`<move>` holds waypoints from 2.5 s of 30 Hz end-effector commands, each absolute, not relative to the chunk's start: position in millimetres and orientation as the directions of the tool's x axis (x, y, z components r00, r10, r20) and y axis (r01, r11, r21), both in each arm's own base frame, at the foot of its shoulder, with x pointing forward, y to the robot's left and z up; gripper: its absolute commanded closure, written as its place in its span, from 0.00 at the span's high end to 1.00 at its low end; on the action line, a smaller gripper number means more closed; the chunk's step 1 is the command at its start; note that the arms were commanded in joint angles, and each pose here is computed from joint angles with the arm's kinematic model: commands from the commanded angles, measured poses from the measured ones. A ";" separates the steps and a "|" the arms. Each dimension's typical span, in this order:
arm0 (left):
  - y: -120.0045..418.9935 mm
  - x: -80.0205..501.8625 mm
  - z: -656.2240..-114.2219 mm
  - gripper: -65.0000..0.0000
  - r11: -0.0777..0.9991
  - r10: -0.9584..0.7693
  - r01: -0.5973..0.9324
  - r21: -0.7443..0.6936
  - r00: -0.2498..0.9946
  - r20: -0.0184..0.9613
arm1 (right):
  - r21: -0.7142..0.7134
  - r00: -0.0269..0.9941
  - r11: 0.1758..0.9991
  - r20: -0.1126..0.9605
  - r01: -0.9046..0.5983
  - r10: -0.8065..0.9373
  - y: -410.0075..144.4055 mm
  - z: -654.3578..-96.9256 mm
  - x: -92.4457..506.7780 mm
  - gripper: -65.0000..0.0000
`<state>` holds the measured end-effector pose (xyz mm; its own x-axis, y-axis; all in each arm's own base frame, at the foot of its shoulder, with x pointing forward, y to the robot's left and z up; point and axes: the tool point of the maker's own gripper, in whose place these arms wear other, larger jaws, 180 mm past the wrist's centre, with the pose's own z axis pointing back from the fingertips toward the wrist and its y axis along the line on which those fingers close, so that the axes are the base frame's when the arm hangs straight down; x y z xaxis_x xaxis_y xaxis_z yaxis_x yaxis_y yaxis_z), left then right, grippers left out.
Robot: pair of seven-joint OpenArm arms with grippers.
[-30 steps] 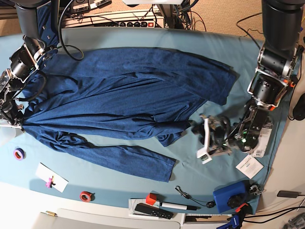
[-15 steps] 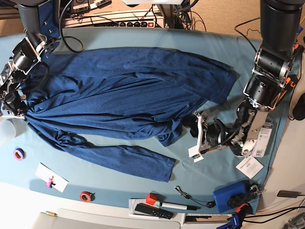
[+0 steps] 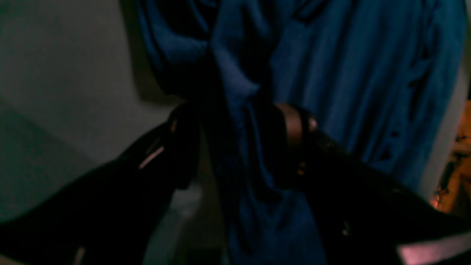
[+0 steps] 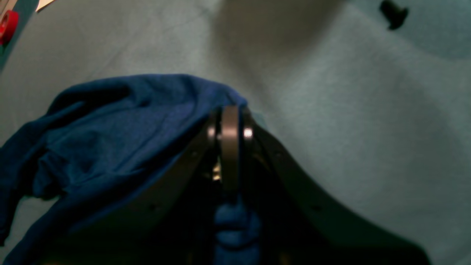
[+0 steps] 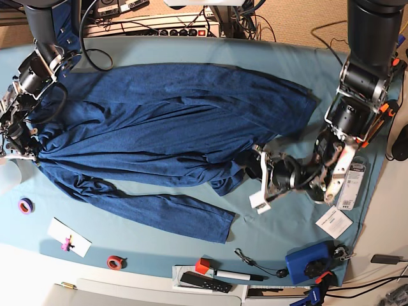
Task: Layout the t-shirt on the table in an organized manner, then fold the t-shirt properly
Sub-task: 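Grasp the shirt hem fabric with the left gripper, then drag the grasped hem with the left gripper away from the right gripper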
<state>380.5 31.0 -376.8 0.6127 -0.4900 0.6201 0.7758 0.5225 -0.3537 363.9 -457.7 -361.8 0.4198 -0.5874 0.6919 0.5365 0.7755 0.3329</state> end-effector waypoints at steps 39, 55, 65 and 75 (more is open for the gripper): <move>214.2 418.7 -223.9 0.00 0.609 0.106 0.555 -0.567 0.651 0.752 | 0.615 0.324 0.785 0.728 0.080 -0.604 -398.4 -285.0 404.8 0.00; 201.1 426.4 -208.1 0.00 0.591 0.132 0.594 -0.546 0.596 0.792 | 0.688 0.317 0.725 0.686 0.008 -0.655 -385.6 -272.9 405.9 0.00; 143.7 475.0 -227.5 0.00 0.677 0.212 0.562 -0.475 0.470 0.857 | 0.523 0.296 0.840 0.787 0.143 -0.541 -416.5 -288.9 405.0 0.00; 159.5 488.5 -245.8 0.00 0.786 0.176 0.459 -0.414 0.475 0.862 | 0.435 0.267 0.852 0.818 0.292 -0.509 -447.7 -293.9 402.4 0.00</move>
<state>476.0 152.6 -276.0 0.5485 0.1555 0.8216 0.4364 0.7849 -0.4399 395.0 -430.3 -325.0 0.3448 -0.5325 0.7731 0.3014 0.8427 0.4460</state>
